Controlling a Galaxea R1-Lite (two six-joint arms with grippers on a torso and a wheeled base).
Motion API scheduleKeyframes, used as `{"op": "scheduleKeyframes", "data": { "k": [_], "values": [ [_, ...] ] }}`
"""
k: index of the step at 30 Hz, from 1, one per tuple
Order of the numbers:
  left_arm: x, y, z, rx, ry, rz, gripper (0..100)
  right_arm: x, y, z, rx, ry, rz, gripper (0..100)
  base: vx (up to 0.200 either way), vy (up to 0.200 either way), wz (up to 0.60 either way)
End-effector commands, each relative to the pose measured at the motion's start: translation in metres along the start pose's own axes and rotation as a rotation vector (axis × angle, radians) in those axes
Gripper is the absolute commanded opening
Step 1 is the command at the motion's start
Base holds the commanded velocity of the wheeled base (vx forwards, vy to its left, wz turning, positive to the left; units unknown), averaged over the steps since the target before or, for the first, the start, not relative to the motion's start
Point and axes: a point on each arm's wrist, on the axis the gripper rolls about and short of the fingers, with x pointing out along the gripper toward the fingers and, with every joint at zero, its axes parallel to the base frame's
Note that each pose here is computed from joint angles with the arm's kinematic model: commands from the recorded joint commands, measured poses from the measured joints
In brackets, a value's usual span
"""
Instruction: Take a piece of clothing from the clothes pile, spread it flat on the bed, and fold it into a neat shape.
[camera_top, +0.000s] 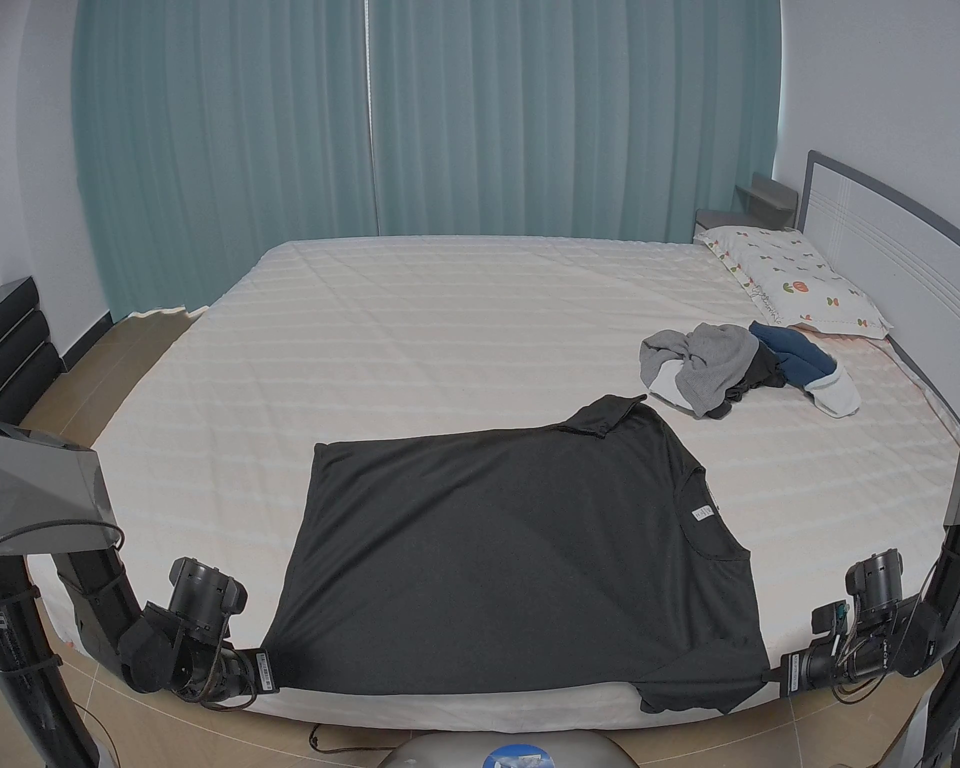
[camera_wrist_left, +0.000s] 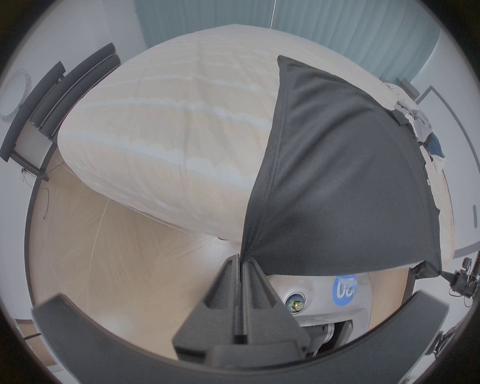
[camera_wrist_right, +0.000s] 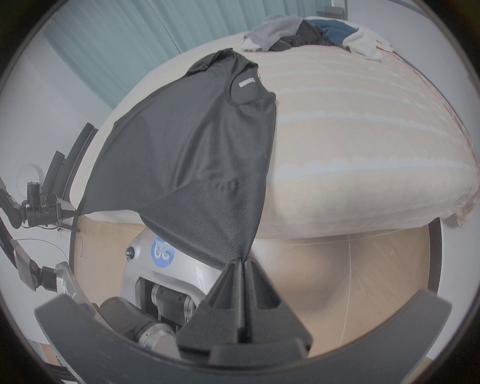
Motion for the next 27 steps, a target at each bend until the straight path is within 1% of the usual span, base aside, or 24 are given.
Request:
{"op": "scheduleKeyframes", "data": {
  "k": [1,5,6,7,9,10,17,19,20,27],
  "values": [
    [-0.007,-0.002,0.010,-0.022,-0.056,-0.025,0,-0.006,-0.001,0.002,0.012,-0.049,0.008,0,0.000,0.000,0.00],
    [-0.014,-0.003,0.023,-0.067,-0.121,-0.052,0,-0.007,-0.003,0.010,0.008,-0.129,0.011,0,0.000,0.000,0.00],
    [-0.015,-0.004,0.025,-0.074,-0.131,-0.057,0,-0.008,-0.003,0.011,0.008,-0.137,0.012,0,0.000,0.000,0.00],
    [-0.016,-0.004,0.030,-0.099,-0.148,-0.063,0,-0.007,-0.002,0.014,0.013,-0.158,0.024,0,0.000,0.000,0.00],
    [-0.017,-0.005,0.035,-0.121,-0.165,-0.072,0,-0.008,-0.001,0.017,0.023,-0.180,0.044,0,0.000,0.000,0.00],
    [-0.018,-0.006,0.039,-0.137,-0.179,-0.078,0,-0.009,0.000,0.021,0.030,-0.209,0.056,0,0.000,0.000,0.00],
    [-0.019,-0.009,0.052,-0.181,-0.223,-0.101,0,-0.008,0.000,0.042,0.034,-0.297,0.067,0,0.000,0.000,0.00],
    [-0.020,-0.011,0.055,-0.190,-0.232,-0.107,0,-0.010,0.001,0.046,0.041,-0.316,0.071,0,0.000,0.000,0.00],
    [-0.022,-0.012,0.059,-0.201,-0.248,-0.119,0,-0.012,0.003,0.052,0.056,-0.344,0.081,0,0.000,0.000,0.00],
    [-0.025,-0.017,0.070,-0.230,-0.286,-0.147,0,-0.012,0.003,0.068,0.057,-0.392,0.088,0,0.000,0.000,0.00]
  ]
}}
